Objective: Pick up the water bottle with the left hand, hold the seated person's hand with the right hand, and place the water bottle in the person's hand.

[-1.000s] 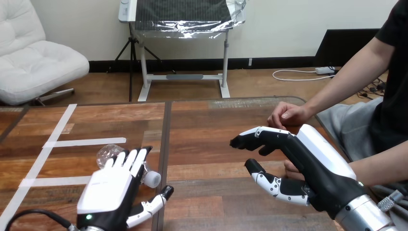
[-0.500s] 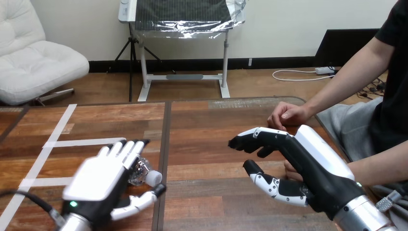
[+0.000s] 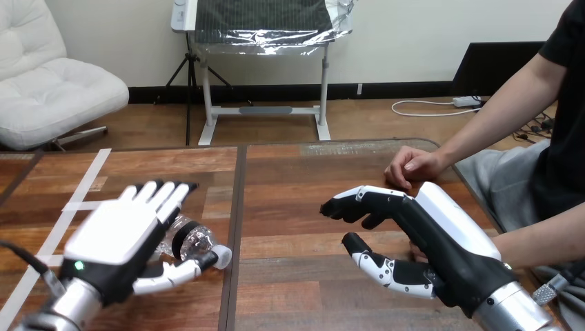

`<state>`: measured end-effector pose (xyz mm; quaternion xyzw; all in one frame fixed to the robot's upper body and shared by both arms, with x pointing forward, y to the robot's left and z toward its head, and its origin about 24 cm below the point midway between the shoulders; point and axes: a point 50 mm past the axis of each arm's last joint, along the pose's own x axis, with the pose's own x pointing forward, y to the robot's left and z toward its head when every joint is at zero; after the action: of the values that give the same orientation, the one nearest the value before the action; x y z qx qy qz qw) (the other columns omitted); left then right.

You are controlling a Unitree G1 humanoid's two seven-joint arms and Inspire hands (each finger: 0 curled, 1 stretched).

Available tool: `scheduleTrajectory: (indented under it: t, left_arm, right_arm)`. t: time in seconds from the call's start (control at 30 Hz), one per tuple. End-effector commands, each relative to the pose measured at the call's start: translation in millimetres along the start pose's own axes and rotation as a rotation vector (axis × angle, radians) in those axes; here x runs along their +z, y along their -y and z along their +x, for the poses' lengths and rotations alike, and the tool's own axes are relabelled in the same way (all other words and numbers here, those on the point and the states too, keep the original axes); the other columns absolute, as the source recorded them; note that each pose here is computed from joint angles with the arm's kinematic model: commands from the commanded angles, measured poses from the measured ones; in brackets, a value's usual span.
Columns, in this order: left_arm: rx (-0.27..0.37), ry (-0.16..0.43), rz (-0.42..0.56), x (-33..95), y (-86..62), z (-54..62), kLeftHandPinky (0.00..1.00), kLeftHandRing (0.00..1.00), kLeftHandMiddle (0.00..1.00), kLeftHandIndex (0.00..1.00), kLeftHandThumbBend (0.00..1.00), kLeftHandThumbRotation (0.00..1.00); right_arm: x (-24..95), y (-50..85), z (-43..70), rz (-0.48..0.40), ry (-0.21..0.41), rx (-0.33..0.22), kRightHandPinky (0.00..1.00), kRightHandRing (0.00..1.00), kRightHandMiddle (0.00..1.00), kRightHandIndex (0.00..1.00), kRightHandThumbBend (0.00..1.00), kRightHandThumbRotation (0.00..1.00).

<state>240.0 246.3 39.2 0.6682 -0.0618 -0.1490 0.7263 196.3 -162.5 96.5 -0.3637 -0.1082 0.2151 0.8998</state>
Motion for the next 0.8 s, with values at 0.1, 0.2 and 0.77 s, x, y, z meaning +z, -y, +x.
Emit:
scheduleTrajectory:
  t: [0.1, 0.2, 0.77]
  left_arm:
    - [0.043, 0.049, 0.061, -14.4, -45.2, 18.3, 1.00, 1.00, 1.00, 1.00, 0.60, 0.82]
    - [0.027, 0.052, 0.061, -18.7, -50.7, 19.9, 0.99, 1.00, 1.00, 1.00, 0.59, 0.70]
    - [-0.122, 0.022, 0.158, -23.4, -66.2, 38.1, 1.00, 1.00, 1.00, 0.99, 0.70, 0.31]
  right_arm:
    - [6.2, 10.4, 8.1, -0.010, 0.058, -0.058, 0.67, 0.72, 0.73, 0.71, 0.24, 0.00]
    - [6.2, 10.4, 8.0, -0.009, 0.054, -0.059, 0.67, 0.72, 0.73, 0.71, 0.24, 0.00]
    - [7.5, 8.9, 8.9, -0.007, 0.063, -0.063, 0.69, 0.73, 0.73, 0.71, 0.24, 0.00]
